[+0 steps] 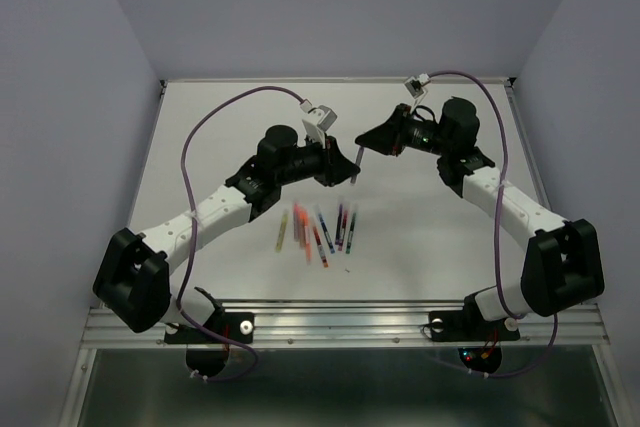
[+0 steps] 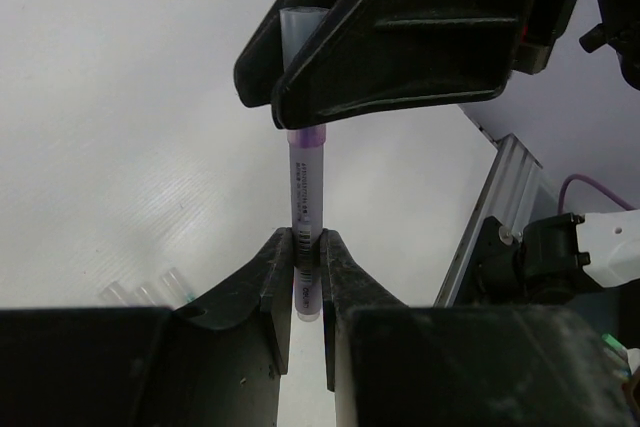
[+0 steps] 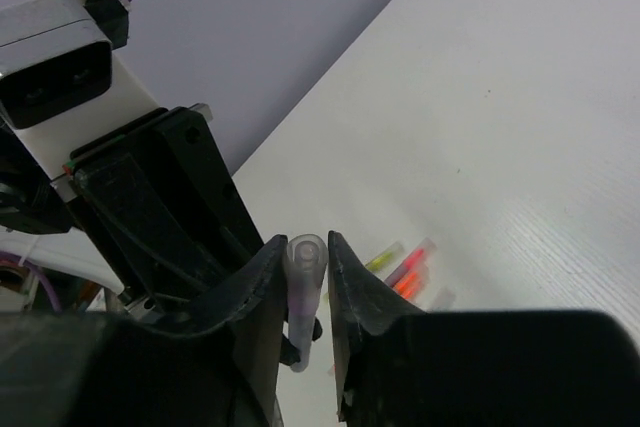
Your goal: Open the pen caps
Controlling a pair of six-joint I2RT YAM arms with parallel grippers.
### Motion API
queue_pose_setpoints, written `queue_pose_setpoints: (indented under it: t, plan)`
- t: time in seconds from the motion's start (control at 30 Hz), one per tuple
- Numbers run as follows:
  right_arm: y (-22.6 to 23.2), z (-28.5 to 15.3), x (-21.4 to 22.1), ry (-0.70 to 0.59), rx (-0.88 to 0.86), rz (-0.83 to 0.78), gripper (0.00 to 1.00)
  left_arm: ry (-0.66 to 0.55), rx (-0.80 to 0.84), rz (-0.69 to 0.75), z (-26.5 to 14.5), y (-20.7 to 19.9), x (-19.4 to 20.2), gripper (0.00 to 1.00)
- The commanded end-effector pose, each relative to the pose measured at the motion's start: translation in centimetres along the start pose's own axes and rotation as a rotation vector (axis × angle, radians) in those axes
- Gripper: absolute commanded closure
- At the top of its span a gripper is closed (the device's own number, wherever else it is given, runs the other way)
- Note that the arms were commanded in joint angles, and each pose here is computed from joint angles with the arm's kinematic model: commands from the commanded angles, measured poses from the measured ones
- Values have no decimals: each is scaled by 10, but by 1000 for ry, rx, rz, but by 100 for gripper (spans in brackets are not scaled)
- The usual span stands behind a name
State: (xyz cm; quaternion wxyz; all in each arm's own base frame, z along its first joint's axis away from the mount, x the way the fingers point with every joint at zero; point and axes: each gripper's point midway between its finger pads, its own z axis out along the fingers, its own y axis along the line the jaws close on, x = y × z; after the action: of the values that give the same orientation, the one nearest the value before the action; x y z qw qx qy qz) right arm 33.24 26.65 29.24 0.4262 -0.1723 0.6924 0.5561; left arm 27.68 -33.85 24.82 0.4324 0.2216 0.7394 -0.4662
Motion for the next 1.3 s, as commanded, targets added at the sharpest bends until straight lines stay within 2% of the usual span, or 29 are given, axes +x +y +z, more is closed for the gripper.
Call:
queue_pose_setpoints:
  t: [0.0, 0.03, 0.07, 0.1, 0.37, 0.5, 0.63, 0.77, 1.1, 1.2, 1.23, 1.27]
  plan:
    - [13, 4, -20, -35, -25, -63, 79, -90, 69, 50, 1, -22, -35, 100]
    - [13, 4, -21, -37, -25, -69, 82, -91, 69, 51, 2, -23, -35, 100]
    - [12, 4, -22, -43, -18, -70, 94, -86, 67, 48, 2, -22, -33, 100]
    - [10, 4, -24, -55, -4, -69, 99, -86, 67, 47, 2, -21, -32, 100]
    - [-8, 5, -49, -169, 121, -63, 99, -24, 66, -29, -6, -17, 3, 100]
    - [-31, -5, -89, -282, 224, -57, 99, 15, 92, -67, -14, -27, 32, 100]
    - [-50, -15, -124, -348, 267, -68, 99, 101, 115, -130, -22, -34, 72, 100]
    - [-59, -23, -154, -393, 291, -103, 99, 146, 106, -168, -29, -33, 93, 100]
    - [-77, -44, -187, -434, 357, -146, 99, 186, 59, -209, -44, -30, 109, 100]
    - [-96, -43, -170, -377, 413, -101, 99, 128, -36, -172, -43, -17, 91, 100]
    - [-118, -48, -151, -325, 505, -65, 99, 109, -161, -162, -44, 3, 86, 100]
    - [-131, -52, -139, -289, 554, -45, 99, 59, -228, -137, -43, 10, 63, 100]
